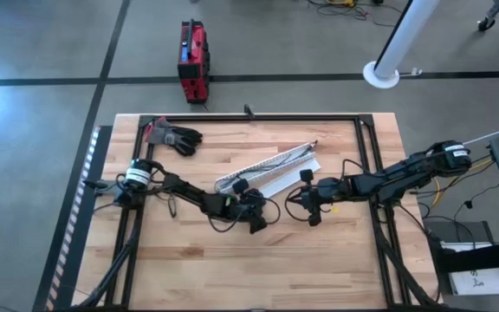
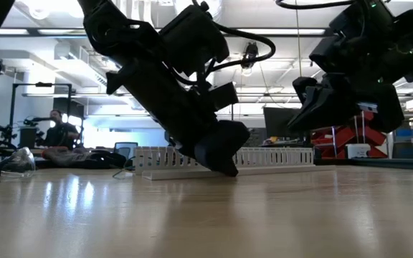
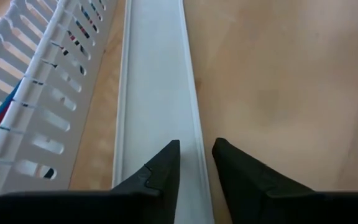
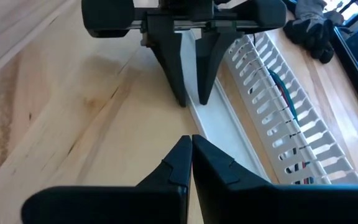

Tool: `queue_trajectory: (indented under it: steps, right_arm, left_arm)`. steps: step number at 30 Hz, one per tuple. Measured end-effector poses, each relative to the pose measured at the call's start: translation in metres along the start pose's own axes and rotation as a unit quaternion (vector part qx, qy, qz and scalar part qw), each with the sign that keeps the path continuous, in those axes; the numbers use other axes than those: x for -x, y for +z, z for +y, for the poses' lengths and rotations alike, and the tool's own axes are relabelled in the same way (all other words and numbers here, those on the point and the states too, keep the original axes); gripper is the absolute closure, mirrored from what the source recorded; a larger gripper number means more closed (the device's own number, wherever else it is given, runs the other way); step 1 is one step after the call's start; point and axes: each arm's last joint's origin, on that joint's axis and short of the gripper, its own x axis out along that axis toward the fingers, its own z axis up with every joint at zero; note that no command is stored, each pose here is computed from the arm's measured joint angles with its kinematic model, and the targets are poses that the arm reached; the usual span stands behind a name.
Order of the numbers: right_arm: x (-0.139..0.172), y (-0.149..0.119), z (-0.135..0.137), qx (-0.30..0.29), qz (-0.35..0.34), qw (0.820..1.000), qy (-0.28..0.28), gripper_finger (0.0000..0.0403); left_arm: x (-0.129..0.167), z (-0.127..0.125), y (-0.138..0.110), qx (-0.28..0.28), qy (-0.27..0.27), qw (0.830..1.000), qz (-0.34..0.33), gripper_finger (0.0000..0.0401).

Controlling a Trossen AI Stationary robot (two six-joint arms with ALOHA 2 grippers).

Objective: Ziptie cables
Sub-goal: Insert the white duct lid into the white cable duct until it is secured

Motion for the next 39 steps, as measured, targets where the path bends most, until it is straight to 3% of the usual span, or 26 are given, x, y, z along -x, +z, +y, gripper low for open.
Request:
queue_trajectory:
  steps: [6,14,20,26,30,34,39]
  right_arm:
    - [-0.001,0.004,-0.001,-0.001,-0.006,1.0,-0.002,0.0403]
    - [-0.001,0.005,-0.002,-0.005,-0.009,1.0,-0.003,0.0403]
    - [-0.001,0.006,-0.003,-0.031,-0.011,0.999,-0.004,0.0403]
    - [-0.002,0.016,-0.006,-0.031,-0.025,0.999,-0.009,0.0403]
    - [-0.003,0.028,-0.009,-0.022,-0.038,0.999,-0.002,0.0399]
    - [-0.004,0.036,-0.009,-0.016,-0.028,0.998,0.045,0.0361]
    - [-0.004,0.049,-0.012,-0.034,0.014,0.997,0.069,0.0273]
  left_arm:
    - [0.001,-0.001,-0.004,0.002,0.002,1.0,0.01,0.03]
    - [0.001,0.0,-0.013,0.019,-0.009,0.999,0.03,0.0386]
    - [0.007,-0.003,-0.011,0.019,0.001,1.0,0.019,0.0399]
    - [0.033,-0.009,-0.003,-0.032,0.016,0.999,-0.012,0.04]
    - [0.054,-0.022,0.009,-0.067,-0.006,0.997,-0.026,0.0401]
    - [0.072,-0.035,0.019,-0.11,0.012,0.994,-0.02,0.0401]
    - [0.098,-0.047,0.028,-0.163,0.063,0.984,-0.017,0.0401]
